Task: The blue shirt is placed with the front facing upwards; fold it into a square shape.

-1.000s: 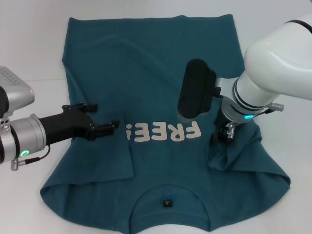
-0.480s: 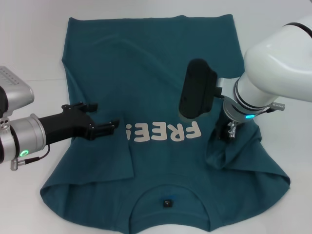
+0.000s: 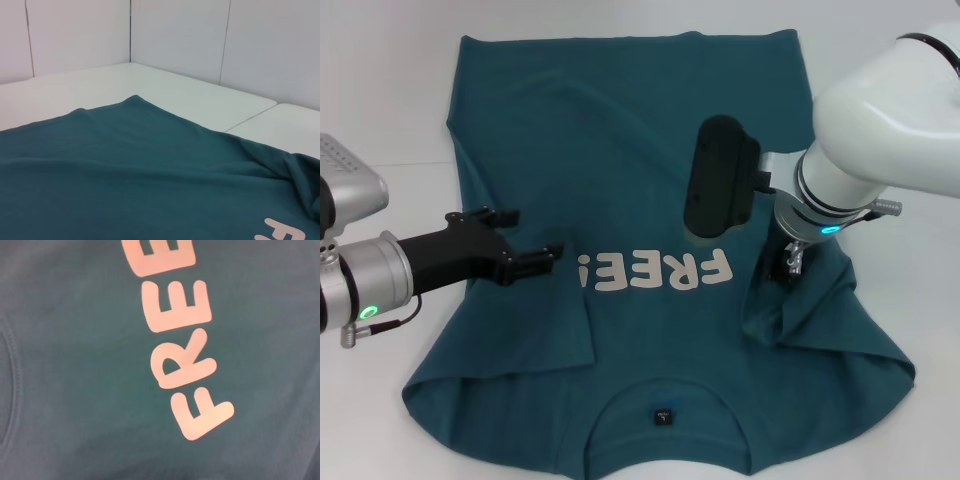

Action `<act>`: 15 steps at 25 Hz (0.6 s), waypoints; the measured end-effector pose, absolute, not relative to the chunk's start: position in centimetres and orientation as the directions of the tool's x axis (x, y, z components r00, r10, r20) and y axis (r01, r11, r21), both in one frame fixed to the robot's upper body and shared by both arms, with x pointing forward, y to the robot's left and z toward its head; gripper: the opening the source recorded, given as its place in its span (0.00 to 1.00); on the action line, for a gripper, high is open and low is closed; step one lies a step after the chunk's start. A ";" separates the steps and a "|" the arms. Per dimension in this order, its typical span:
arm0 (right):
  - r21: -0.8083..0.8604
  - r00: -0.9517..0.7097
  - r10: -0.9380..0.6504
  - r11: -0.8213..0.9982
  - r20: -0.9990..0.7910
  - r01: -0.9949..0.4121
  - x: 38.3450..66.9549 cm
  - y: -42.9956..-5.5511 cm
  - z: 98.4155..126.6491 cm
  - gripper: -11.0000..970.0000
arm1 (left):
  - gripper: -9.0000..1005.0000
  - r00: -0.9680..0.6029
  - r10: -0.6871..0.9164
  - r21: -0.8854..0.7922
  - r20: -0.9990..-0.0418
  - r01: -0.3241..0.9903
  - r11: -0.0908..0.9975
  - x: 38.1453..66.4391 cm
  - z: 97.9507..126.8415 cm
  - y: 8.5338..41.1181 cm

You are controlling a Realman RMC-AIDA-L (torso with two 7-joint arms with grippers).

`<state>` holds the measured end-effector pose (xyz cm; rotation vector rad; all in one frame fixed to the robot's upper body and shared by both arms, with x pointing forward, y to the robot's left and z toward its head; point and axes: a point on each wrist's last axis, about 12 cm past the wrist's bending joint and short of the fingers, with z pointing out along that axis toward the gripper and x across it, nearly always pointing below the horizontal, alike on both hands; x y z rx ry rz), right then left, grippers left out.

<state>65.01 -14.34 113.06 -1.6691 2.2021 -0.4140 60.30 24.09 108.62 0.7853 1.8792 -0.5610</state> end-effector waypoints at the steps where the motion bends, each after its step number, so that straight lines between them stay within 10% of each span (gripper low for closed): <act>1: -0.429 -0.242 -0.966 0.257 -0.092 -0.866 65.0 -14.2 113.2 0.03 | 0.84 -0.306 0.272 -0.040 -0.912 0.728 0.685 60.3 108.6 24.1; 15: -0.499 -0.100 -0.992 0.123 -0.073 -0.858 65.4 -11.4 116.2 0.01 | 0.84 -0.302 0.273 -0.033 -0.913 0.724 0.689 60.4 108.7 24.4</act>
